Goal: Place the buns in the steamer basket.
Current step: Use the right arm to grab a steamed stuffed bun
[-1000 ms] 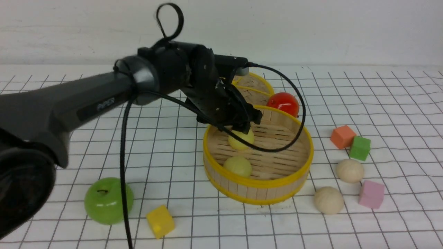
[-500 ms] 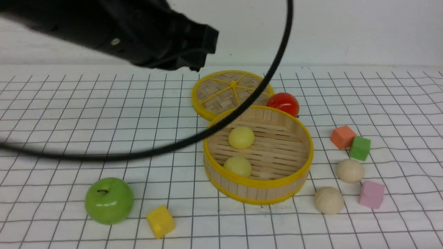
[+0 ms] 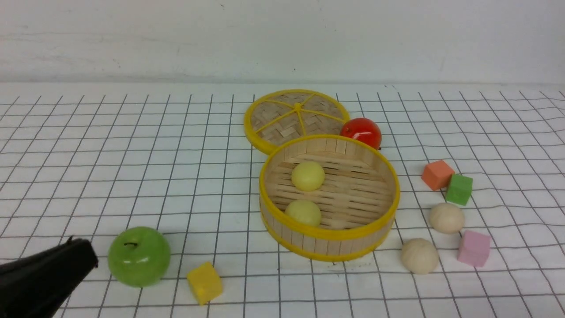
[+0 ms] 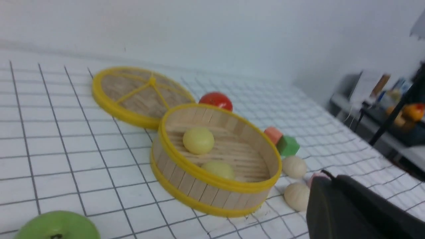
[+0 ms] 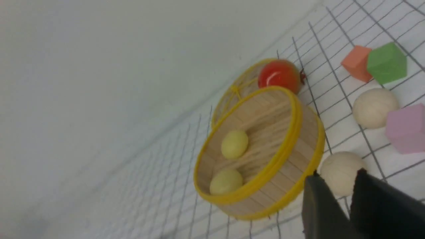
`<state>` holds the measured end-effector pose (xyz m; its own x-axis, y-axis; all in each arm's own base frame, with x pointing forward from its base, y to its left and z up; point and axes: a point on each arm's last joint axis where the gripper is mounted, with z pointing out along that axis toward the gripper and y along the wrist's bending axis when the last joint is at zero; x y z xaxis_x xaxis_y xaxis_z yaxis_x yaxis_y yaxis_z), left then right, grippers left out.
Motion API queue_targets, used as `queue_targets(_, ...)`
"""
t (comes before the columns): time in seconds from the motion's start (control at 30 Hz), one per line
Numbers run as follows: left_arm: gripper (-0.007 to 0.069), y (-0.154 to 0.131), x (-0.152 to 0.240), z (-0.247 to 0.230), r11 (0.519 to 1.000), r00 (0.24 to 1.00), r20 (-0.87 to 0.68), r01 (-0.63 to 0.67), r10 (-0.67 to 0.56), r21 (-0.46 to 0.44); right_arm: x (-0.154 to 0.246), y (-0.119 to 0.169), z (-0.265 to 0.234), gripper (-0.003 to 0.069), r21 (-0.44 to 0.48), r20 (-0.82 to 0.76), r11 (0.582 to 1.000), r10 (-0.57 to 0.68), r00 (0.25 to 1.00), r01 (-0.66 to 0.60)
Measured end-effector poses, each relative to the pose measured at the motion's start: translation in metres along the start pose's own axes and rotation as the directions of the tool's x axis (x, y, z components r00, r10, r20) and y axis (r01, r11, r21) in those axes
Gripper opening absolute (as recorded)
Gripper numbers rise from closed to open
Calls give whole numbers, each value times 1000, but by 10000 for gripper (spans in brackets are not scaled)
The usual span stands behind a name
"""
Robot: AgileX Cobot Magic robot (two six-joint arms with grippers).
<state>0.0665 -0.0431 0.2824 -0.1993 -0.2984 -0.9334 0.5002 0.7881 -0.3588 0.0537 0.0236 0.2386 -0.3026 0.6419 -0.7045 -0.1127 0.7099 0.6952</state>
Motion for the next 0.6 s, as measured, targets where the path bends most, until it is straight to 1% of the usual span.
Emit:
queue_targets(0.07, -13, 1, 4, -7, 1000, 1000, 16, -3, 3, 11, -20, 22, 4, 73, 27, -111, 991, -129, 985, 132)
queue_targets(0.1, -13, 1, 6, -10, 1000, 1000, 20, -8, 8, 17, -30, 32, 10, 45, 46, -195, 977, -196, 961, 209)
queue_targets(0.13, -13, 1, 6, -10, 1000, 1000, 18, -8, 8, 17, -28, 30, 12, 40, 54, -225, 975, -197, 954, 214)
queue_targets(0.17, -13, 1, 7, -11, 1000, 1000, 6, -21, 21, 22, -45, 44, 25, 11, 65, -373, 939, -290, 881, 337)
queue_targets(0.2, -13, 1, 8, -11, 999, 1000, -4, -26, 26, 22, -53, 48, 36, 3, 73, -460, 920, -311, 832, 384)
queue_targets(0.27, -13, 1, 10, -11, 999, 999, -18, -29, 29, 23, -64, 50, 63, 0, 89, -605, 897, -297, 739, 434)
queue_targets(0.3, -13, 1, 10, -11, 999, 999, -21, -30, 31, 23, -67, 52, 66, 0, 87, -612, 892, -303, 731, 443)
queue_targets(0.37, -13, 1, 11, -11, 999, 999, -28, -31, 32, 23, -67, 50, 107, 0, 74, -745, 878, -267, 611, 473)
queue_targets(0.43, -13, 1, 12, -11, 999, 999, -33, -32, 32, 23, -60, 53, 130, 0, 36, -787, 869, -280, 550, 494)
queue_targets(0.47, -13, 1, 12, -11, 999, 999, -34, -32, 33, 23, -57, 52, 135, 0, 35, -799, 868, -274, 536, 495)
queue_targets(0.5, -13, 1, 12, -11, 999, 999, -37, -35, 36, 23, -50, 55, 152, 1, 6, -818, 856, -294, 495, 517)
queue_targets(0.57, -13, 1, 13, -11, 999, 998, -42, -36, 37, 23, -41, 55, 173, 6, 1, -842, 841, -291, 454, 541)
queue_targets(0.6, -13, 1, 14, -11, 999, 998, -49, -43, 44, 22, -34, 51, 195, 17, 27, -864, 831, -260, 432, 555)
